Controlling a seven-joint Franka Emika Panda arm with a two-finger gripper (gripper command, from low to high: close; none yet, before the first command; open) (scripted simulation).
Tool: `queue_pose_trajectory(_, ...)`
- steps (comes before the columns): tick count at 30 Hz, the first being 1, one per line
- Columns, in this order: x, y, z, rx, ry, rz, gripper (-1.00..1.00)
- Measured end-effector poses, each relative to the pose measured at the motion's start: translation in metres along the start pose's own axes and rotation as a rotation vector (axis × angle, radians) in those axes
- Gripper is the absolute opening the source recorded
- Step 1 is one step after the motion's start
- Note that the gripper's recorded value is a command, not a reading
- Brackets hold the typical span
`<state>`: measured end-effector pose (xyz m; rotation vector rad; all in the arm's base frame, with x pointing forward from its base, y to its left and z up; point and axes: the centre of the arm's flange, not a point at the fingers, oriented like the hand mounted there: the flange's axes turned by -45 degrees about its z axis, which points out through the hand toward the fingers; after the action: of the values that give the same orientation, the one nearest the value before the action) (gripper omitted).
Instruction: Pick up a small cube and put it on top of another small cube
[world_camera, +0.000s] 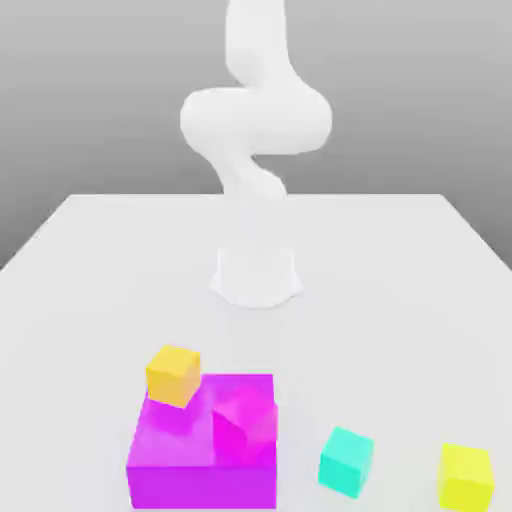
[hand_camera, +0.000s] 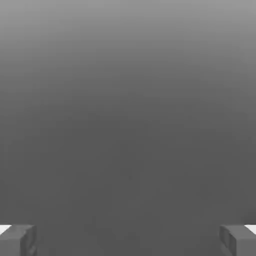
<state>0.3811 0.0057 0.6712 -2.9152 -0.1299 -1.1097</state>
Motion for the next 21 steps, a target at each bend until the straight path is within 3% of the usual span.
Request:
queue_pose_trajectory(10,-0.053,-0.043,0.201,0.18,-0.274,-0.349,0.0)
queue_pose_trajectory(21,-0.194,-0.1,0.36,0.326,-0.551,-0.762,0.0)
